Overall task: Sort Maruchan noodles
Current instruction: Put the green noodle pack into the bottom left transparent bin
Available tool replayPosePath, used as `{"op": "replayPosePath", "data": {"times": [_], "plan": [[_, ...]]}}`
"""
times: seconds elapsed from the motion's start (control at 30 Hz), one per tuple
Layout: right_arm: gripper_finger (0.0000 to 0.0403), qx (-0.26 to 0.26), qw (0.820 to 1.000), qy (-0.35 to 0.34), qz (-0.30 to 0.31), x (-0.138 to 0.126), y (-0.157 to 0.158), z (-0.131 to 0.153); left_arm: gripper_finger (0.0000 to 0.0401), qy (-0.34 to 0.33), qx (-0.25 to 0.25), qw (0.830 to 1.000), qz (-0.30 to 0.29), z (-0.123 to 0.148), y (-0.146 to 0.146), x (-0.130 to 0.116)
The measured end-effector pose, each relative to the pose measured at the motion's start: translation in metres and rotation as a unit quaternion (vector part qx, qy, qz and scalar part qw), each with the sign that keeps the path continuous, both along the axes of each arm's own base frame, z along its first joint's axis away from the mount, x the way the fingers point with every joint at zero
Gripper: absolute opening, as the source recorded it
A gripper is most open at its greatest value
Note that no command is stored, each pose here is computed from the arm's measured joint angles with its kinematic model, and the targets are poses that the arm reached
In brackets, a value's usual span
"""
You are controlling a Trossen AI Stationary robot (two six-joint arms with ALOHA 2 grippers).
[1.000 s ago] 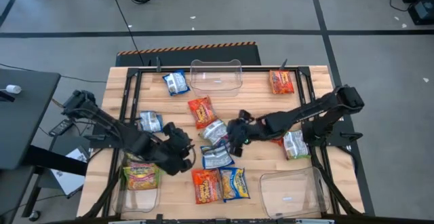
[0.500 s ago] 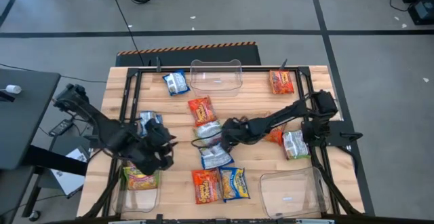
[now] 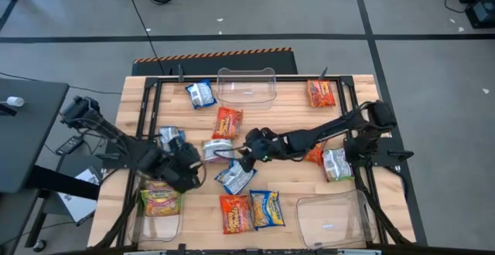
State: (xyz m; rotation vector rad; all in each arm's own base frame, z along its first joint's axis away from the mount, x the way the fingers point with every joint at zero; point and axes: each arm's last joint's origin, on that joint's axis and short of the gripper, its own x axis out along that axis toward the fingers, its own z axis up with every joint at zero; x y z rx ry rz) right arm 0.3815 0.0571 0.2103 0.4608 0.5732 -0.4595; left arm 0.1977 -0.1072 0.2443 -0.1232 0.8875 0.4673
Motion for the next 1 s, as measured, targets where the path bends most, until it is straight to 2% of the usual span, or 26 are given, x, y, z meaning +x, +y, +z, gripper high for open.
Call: {"op": "replayPosePath", "data": {"times": [0.07,0.17,0.23,0.3,0.4,0.63,0.83,0.9,1.0], "plan": [[0.0171,-0.008,1.0,0.004,0.002,-0.008,0.008,0.009,0.024,-0.005,0.02,1.0,-0.017,-0.011,0.009,0.01],[0.017,-0.019,1.0,0.02,0.002,-0.018,0.018,0.014,0.0265,-0.019,0.06,0.995,-0.079,-0.026,0.011,0.028],[0.0169,-0.032,0.999,0.032,0.002,-0.023,0.024,0.015,0.027,-0.02,0.093,0.987,-0.128,-0.035,0.007,0.04],[0.0169,-0.05,0.998,0.036,0.009,-0.027,0.03,0.017,0.0272,0.009,0.127,0.978,-0.166,-0.048,0.005,0.047],[0.0169,-0.057,0.997,0.045,0.022,-0.031,0.037,0.016,0.0273,0.042,0.157,0.968,-0.191,-0.064,0.004,0.057],[0.0169,-0.05,0.995,0.088,-0.003,-0.042,0.041,0.009,0.0273,0.105,0.168,0.964,-0.177,-0.097,0.008,0.065],[0.0169,-0.054,0.994,0.098,0.006,-0.045,0.047,0.008,0.0268,0.142,0.172,0.963,-0.152,-0.118,0.017,0.071],[0.0169,-0.055,0.993,0.099,0.013,-0.046,0.05,0.008,0.0256,0.148,0.174,0.963,-0.143,-0.122,0.021,0.073],[0.0169,-0.05,0.993,0.097,0.036,-0.052,0.058,0.014,0.0214,0.148,0.162,0.969,-0.115,-0.125,0.026,0.075]]}}
